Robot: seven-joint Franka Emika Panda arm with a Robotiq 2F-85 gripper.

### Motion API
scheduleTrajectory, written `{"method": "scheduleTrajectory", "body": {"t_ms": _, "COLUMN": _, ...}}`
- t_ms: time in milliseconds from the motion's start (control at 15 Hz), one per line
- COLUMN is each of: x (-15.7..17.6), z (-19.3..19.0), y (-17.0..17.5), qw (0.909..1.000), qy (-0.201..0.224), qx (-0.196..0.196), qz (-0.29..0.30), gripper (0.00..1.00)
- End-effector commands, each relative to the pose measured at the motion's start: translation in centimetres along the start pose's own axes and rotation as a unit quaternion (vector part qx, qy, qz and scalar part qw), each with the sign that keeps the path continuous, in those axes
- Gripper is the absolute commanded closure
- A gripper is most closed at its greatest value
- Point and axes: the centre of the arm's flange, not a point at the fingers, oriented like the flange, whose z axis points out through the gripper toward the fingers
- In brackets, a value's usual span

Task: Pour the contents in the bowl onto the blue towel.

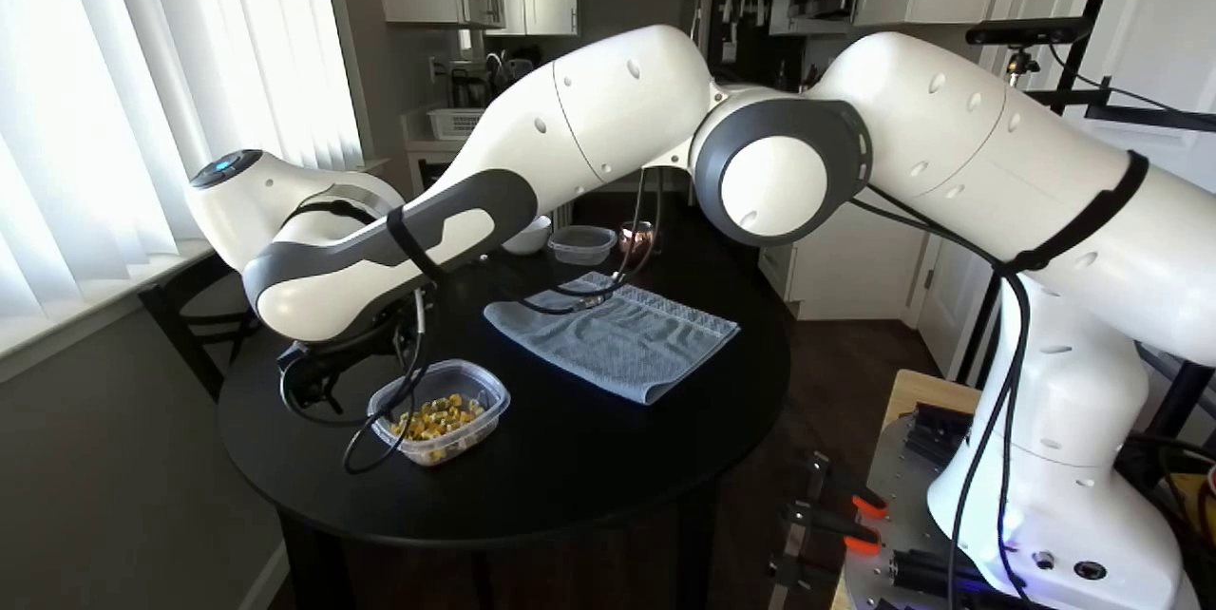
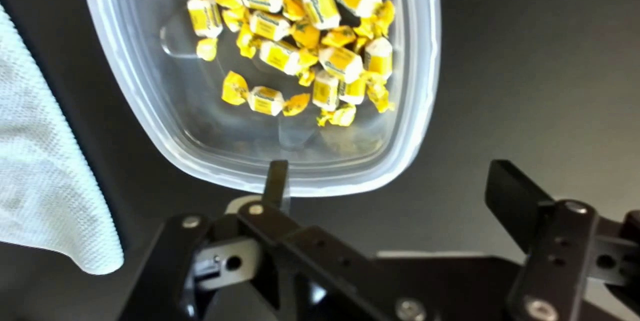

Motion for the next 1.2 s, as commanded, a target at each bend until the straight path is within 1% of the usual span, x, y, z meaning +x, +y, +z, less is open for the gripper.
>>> {"method": "scheduleTrajectory", "body": {"t_ms": 0, "x": 0.7, "z": 1.8, "y": -0.1, "qw": 0.999, "qy": -0.036, "qx": -0.024, "qz": -0.005, "gripper": 0.0}}
{"method": "scheduleTrajectory", "body": {"t_ms": 67, "x": 0.5, "z": 2.4, "y": 0.0, "qw": 0.9988, "qy": -0.042, "qx": -0.026, "qz": -0.005, "gripper": 0.0}}
{"method": "scheduleTrajectory", "body": {"t_ms": 133, "x": 0.3, "z": 3.1, "y": 0.2, "qw": 0.9985, "qy": -0.048, "qx": -0.025, "qz": -0.006, "gripper": 0.25}}
{"method": "scheduleTrajectory", "body": {"t_ms": 200, "x": 0.1, "z": 3.6, "y": 0.2, "qw": 0.9983, "qy": -0.055, "qx": -0.019, "qz": -0.007, "gripper": 0.27}}
{"method": "scheduleTrajectory", "body": {"t_ms": 267, "x": -0.1, "z": 4.1, "y": 0.2, "qw": 0.998, "qy": -0.061, "qx": -0.015, "qz": -0.006, "gripper": 0.33}}
{"method": "scheduleTrajectory", "body": {"t_ms": 400, "x": -0.5, "z": 4.8, "y": 0.0, "qw": 0.9973, "qy": -0.074, "qx": -0.005, "qz": -0.004, "gripper": 0.47}}
{"method": "scheduleTrajectory", "body": {"t_ms": 467, "x": -0.7, "z": 5.1, "y": 0.0, "qw": 0.9968, "qy": -0.08, "qx": 0.001, "qz": -0.002, "gripper": 0.53}}
{"method": "scheduleTrajectory", "body": {"t_ms": 600, "x": -0.9, "z": 5.4, "y": 0.0, "qw": 0.9962, "qy": -0.087, "qx": 0.004, "qz": 0.001, "gripper": 0.67}}
{"method": "scheduleTrajectory", "body": {"t_ms": 867, "x": -0.7, "z": 4.5, "y": 0.4, "qw": 0.9966, "qy": -0.082, "qx": 0.01, "qz": 0.01, "gripper": 0.93}}
{"method": "scheduleTrajectory", "body": {"t_ms": 933, "x": -0.6, "z": 4.1, "y": 0.6, "qw": 0.9968, "qy": -0.078, "qx": 0.013, "qz": 0.013, "gripper": 0.98}}
{"method": "scheduleTrajectory", "body": {"t_ms": 1000, "x": -0.4, "z": 3.8, "y": 0.8, "qw": 0.997, "qy": -0.075, "qx": 0.014, "qz": 0.016, "gripper": 1.0}}
{"method": "scheduleTrajectory", "body": {"t_ms": 1133, "x": -0.1, "z": 3.2, "y": 1.2, "qw": 0.9971, "qy": -0.07, "qx": 0.021, "qz": 0.021, "gripper": 1.0}}
